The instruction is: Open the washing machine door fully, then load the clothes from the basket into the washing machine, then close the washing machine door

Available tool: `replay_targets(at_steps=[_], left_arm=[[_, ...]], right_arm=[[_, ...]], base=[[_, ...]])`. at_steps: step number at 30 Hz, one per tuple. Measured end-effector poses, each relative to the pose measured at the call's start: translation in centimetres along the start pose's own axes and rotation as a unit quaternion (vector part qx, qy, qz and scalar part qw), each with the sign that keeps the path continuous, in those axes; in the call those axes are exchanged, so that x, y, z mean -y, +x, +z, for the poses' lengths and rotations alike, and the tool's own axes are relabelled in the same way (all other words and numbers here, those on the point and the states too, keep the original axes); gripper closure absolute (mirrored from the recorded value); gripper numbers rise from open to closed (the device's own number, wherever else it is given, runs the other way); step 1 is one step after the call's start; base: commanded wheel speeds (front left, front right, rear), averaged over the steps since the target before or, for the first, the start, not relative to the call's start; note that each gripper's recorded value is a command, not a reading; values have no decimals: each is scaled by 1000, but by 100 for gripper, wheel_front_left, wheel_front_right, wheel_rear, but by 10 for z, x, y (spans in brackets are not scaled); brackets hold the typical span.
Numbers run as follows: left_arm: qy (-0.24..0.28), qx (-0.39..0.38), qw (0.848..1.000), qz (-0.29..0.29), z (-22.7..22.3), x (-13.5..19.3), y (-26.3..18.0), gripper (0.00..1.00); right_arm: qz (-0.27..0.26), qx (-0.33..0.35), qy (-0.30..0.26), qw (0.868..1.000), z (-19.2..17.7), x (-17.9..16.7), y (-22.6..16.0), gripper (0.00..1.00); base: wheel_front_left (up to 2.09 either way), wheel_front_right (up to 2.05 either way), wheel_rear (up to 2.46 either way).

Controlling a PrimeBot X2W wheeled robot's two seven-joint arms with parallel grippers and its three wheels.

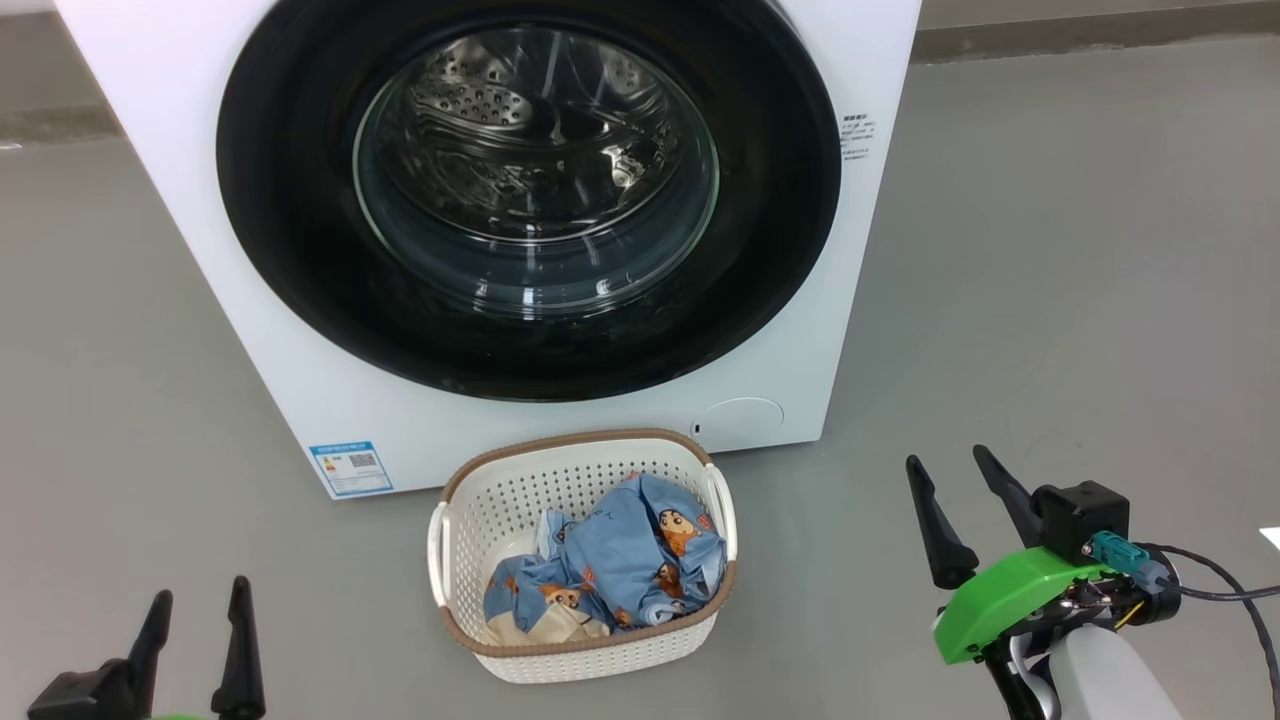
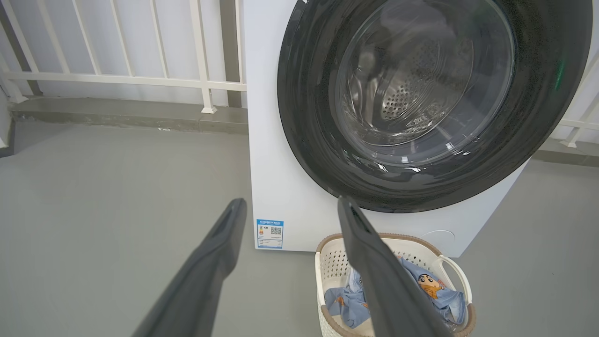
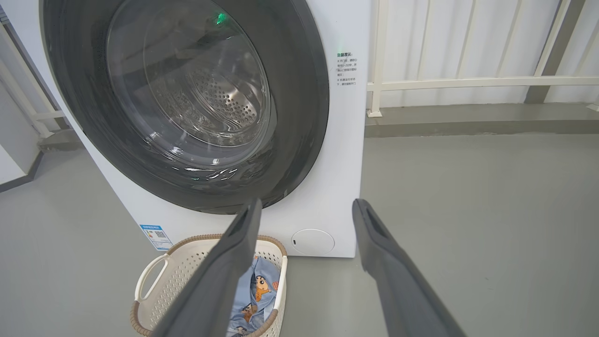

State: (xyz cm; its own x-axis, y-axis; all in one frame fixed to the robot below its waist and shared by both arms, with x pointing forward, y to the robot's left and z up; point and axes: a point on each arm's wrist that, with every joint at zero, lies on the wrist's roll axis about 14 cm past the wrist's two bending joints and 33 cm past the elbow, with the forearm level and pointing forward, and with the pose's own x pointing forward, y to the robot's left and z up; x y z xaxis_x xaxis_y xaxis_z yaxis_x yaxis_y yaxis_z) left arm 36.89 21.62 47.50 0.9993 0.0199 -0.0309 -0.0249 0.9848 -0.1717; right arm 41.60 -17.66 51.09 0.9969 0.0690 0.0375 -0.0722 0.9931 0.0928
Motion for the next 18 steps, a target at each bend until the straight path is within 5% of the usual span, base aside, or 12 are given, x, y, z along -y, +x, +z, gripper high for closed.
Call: replay_targets(at_steps=[18], left_arm=[[-3,13,1000,6,8,-4,-1,0]], right_arm=[[0,4,2,1000,3,0,0,0]], base=[[0,0,0]])
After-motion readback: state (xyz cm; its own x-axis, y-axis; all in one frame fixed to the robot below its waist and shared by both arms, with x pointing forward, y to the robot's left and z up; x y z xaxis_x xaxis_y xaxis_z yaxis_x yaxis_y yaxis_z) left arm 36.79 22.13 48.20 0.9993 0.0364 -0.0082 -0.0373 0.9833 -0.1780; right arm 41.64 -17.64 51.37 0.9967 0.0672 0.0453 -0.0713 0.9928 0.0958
